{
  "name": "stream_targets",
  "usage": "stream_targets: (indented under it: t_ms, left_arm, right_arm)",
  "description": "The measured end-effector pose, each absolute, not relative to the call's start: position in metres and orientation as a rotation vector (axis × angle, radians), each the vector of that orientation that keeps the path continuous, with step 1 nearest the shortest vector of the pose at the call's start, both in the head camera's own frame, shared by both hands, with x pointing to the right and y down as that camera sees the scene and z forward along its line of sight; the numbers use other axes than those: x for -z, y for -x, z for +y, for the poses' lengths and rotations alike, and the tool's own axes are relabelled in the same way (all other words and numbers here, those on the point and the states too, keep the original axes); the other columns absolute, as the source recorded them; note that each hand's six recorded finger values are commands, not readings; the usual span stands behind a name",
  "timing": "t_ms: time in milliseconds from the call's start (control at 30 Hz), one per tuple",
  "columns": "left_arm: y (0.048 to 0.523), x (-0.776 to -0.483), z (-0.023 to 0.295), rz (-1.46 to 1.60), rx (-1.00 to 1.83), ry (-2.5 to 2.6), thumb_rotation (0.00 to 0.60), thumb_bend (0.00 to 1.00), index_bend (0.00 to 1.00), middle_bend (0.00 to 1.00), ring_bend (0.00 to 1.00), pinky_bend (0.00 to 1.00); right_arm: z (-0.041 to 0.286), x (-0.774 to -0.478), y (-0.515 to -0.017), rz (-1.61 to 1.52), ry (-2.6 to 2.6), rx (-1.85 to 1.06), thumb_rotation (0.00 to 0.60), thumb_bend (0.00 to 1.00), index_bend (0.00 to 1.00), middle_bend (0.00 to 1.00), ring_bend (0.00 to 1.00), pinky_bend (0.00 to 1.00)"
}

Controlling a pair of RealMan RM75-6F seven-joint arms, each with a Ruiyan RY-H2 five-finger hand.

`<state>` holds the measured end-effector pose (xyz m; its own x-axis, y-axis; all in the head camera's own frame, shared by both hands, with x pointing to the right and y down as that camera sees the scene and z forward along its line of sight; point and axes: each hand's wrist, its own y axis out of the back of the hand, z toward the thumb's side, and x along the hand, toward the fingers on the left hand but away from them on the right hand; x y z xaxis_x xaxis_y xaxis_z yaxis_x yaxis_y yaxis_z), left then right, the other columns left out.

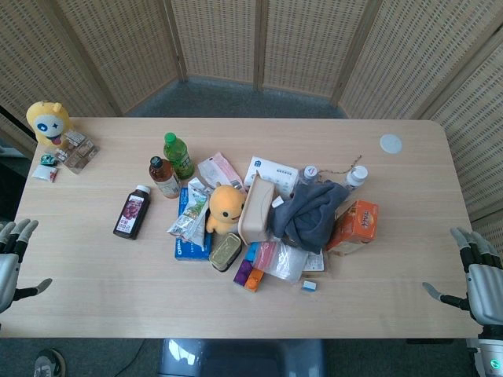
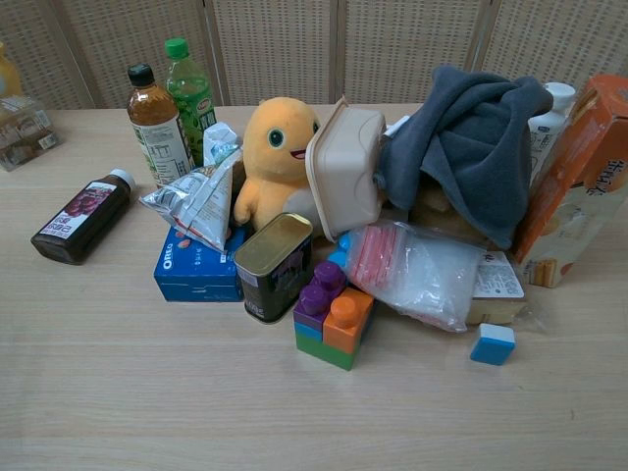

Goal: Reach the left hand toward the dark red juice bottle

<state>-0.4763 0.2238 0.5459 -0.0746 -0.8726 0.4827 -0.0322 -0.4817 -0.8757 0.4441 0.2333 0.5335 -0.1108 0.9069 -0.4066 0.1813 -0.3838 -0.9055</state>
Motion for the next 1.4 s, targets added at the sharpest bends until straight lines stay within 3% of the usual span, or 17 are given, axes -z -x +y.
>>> stream_targets:
  t_ms: [400, 700, 967, 1400]
  left_arm:
    - [0.468, -0.56, 0.219, 0.811, 1.498, 1.581, 0.6, 0.0, 0.0, 0.0, 0.0, 0.0]
    - [0.448, -0.577, 0.157, 0.245, 1.102, 1.437, 0.6, 0.0, 0.0, 0.0, 0.0, 0.0]
    - [0.428, -0.614, 0.116, -0.239, 0.88, 1.247, 0.6, 0.0, 0.0, 0.0, 0.0, 0.0]
    - [0.395, -0.675, 0.09, -0.439, 0.803, 1.145, 0.6, 0.0, 0.0, 0.0, 0.0, 0.0]
  right_arm:
    - [0.233, -0.535, -0.448, -1.221, 1.548, -1.559, 0.505, 0.0, 0.0, 0.0, 0.0, 0.0]
    - [0.23, -0.534, -0.45, -1.24, 1.541, -1.559, 0.501, 0.0, 0.0, 0.0, 0.0, 0.0]
    - [0.229, -0.53, -0.451, -1.26, 1.55, -1.547, 0.501, 0.0, 0.0, 0.0, 0.0, 0.0]
    - [0.227, -0.532, -0.458, -1.29, 1.561, -1.559, 0.504, 0.0, 0.0, 0.0, 0.0, 0.0]
